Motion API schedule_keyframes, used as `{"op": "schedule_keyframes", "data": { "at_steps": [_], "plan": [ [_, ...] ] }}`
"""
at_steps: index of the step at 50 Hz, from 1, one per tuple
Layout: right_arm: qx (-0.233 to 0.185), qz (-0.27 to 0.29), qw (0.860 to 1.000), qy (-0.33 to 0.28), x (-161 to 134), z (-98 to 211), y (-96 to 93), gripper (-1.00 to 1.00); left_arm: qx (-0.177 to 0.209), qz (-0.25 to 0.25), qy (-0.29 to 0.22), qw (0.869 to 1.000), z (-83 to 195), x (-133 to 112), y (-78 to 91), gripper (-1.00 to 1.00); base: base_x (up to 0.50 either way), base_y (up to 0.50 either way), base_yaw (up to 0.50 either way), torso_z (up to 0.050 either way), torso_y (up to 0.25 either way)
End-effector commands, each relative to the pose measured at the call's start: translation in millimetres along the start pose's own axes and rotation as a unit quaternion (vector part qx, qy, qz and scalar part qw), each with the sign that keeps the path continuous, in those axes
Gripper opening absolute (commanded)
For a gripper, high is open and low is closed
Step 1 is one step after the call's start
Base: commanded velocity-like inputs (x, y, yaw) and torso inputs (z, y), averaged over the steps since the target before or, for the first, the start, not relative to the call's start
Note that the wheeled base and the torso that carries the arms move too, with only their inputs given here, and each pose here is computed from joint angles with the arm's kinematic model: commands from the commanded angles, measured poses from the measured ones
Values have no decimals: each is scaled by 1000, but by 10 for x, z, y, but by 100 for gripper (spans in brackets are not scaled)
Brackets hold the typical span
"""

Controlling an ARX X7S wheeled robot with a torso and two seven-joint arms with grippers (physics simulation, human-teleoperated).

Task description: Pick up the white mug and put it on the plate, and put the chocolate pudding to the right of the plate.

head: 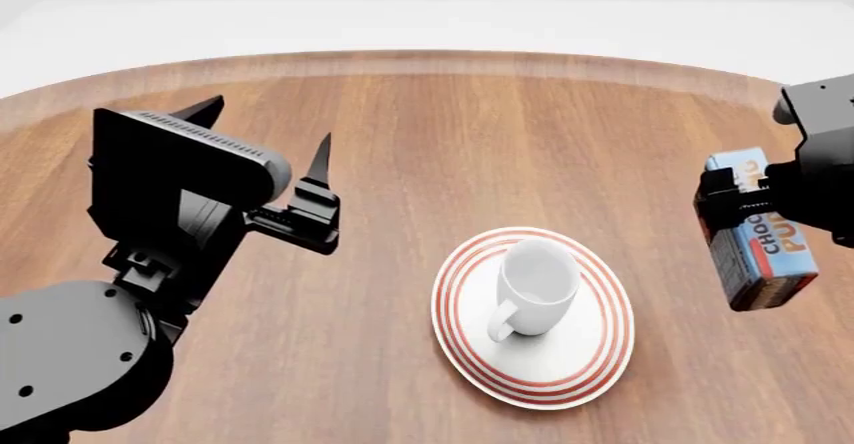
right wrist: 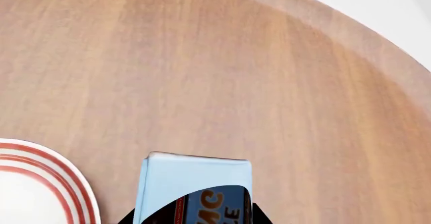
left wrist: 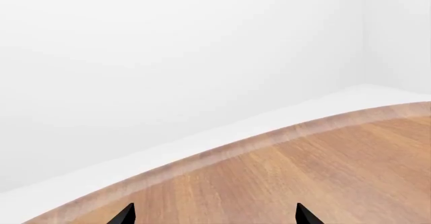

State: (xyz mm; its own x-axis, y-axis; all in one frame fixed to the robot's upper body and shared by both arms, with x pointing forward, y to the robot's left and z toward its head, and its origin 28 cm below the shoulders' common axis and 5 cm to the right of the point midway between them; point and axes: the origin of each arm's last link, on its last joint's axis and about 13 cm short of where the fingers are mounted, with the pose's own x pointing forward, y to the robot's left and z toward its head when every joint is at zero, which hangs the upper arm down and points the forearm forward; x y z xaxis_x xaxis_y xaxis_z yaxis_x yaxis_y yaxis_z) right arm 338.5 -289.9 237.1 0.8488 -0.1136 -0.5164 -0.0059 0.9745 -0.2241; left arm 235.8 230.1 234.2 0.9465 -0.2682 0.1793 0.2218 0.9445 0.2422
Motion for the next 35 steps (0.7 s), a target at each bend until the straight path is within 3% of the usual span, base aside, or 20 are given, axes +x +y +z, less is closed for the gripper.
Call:
{"op": "schedule_keyframes", "data": {
  "at_steps": [1,30,35],
  "plan": [
    [21,19,1000,-14,51,-63,30,-100,5,-12,-14,1000,32,39,-24,100,0,0,0,0,0],
    [20,13,1000,-5,84,-153,30,-100,5,-15,-13,1000,14,35,-44,100,0,0,0,0,0],
    [35,18,999,-9,98,-165,35,-100,4,-15,-12,1000,15,34,-43,100,0,0,0,0,0]
  ]
}}
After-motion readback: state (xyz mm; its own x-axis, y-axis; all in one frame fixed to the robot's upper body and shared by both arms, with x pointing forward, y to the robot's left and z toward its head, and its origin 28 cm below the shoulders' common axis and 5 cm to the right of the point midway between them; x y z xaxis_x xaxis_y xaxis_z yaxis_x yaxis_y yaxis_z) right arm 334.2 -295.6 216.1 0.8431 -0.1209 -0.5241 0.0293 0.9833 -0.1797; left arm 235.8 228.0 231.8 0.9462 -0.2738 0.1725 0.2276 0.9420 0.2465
